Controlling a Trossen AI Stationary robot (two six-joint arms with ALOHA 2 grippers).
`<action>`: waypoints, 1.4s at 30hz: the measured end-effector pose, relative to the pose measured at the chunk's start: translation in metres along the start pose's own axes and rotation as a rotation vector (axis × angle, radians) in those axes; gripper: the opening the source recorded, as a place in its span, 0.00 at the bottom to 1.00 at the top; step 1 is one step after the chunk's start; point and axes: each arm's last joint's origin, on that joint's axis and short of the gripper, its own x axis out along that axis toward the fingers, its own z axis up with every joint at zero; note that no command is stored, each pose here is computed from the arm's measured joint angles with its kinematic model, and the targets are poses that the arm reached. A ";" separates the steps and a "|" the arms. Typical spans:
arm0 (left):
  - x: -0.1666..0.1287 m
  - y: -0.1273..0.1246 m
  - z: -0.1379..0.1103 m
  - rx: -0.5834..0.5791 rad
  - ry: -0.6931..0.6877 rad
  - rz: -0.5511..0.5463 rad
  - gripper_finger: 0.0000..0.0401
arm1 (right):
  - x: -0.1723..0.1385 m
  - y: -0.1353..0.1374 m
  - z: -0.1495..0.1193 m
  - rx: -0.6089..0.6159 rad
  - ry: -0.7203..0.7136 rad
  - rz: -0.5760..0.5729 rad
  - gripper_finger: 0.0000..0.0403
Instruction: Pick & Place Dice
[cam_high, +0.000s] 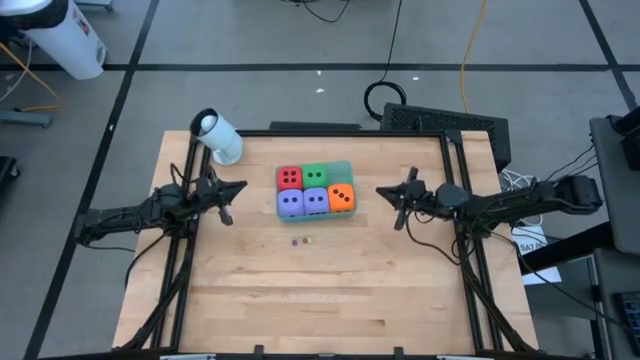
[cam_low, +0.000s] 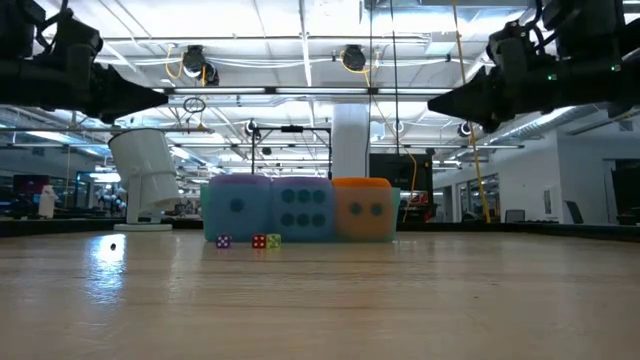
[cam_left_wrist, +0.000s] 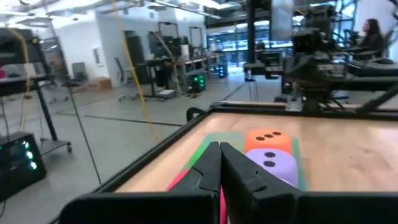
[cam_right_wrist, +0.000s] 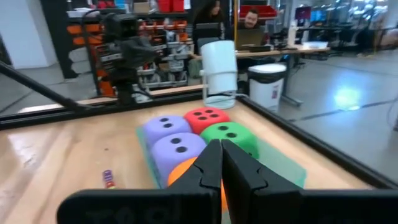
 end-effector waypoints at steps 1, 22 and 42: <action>0.000 0.000 0.000 -0.011 0.001 0.006 0.01 | 0.001 0.001 -0.001 0.007 0.005 0.009 0.00; 0.002 0.000 -0.002 0.064 0.032 0.029 0.01 | 0.041 0.023 -0.006 0.012 0.136 0.084 0.00; 0.007 0.000 -0.005 0.019 0.075 0.038 0.02 | 0.159 0.113 -0.027 -0.261 0.301 0.247 0.30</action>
